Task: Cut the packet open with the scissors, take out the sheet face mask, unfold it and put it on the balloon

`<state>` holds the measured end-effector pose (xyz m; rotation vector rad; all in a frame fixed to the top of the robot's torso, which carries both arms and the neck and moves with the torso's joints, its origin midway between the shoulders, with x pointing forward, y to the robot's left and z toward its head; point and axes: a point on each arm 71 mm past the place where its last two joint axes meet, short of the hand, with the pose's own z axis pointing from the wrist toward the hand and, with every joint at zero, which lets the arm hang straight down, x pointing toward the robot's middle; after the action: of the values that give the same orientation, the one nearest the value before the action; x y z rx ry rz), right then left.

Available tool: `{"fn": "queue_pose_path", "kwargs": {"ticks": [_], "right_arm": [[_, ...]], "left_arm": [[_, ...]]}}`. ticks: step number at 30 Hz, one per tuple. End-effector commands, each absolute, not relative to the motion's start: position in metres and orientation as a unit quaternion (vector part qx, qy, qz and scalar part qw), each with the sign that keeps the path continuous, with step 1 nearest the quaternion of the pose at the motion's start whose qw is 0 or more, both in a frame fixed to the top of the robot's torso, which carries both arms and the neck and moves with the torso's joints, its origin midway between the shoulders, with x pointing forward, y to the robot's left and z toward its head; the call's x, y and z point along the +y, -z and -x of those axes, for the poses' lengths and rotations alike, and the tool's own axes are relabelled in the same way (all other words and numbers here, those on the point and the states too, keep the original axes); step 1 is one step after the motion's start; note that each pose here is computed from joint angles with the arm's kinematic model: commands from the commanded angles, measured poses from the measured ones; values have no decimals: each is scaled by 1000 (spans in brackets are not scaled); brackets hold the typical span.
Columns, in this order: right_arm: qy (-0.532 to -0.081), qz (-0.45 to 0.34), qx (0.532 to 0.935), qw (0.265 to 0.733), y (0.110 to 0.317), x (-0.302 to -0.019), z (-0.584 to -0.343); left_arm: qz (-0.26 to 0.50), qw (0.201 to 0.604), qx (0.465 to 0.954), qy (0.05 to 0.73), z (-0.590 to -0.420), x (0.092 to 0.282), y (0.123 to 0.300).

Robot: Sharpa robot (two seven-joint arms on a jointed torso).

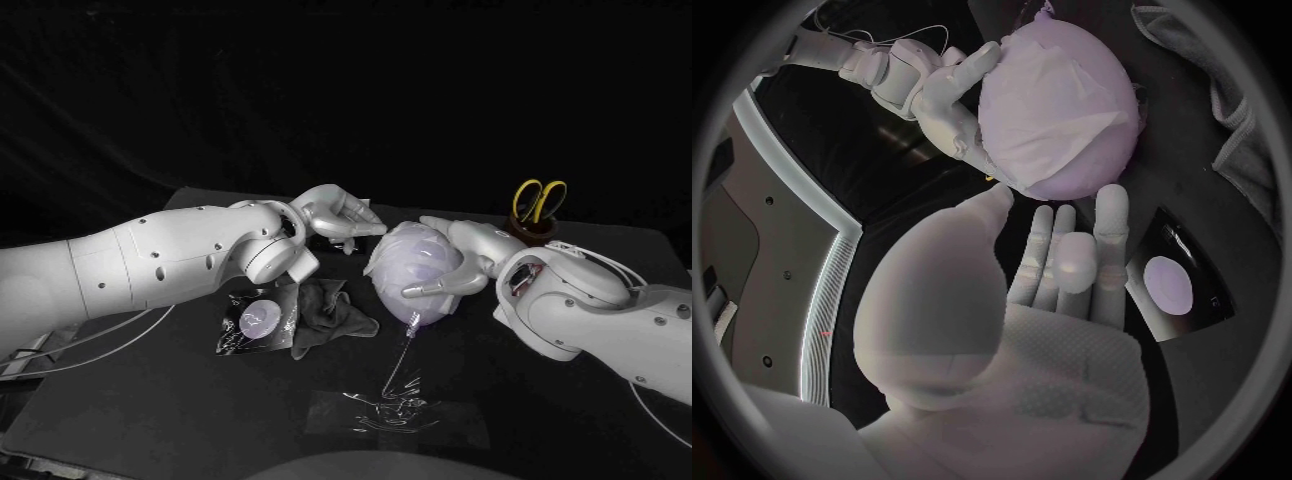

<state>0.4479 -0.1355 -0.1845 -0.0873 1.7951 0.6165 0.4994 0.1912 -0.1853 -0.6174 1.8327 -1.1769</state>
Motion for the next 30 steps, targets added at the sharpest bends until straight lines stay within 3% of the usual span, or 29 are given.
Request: {"fn": "queue_pose_path", "kwargs": {"ticks": [1,30], "right_arm": [[-263,46,771,578,187,-135,-446],[-263,46,771,578,187,-134,-446]], "left_arm": [[243,413,736,479,-498,187,185],[213,402,760,465,-495,174,189]]}}
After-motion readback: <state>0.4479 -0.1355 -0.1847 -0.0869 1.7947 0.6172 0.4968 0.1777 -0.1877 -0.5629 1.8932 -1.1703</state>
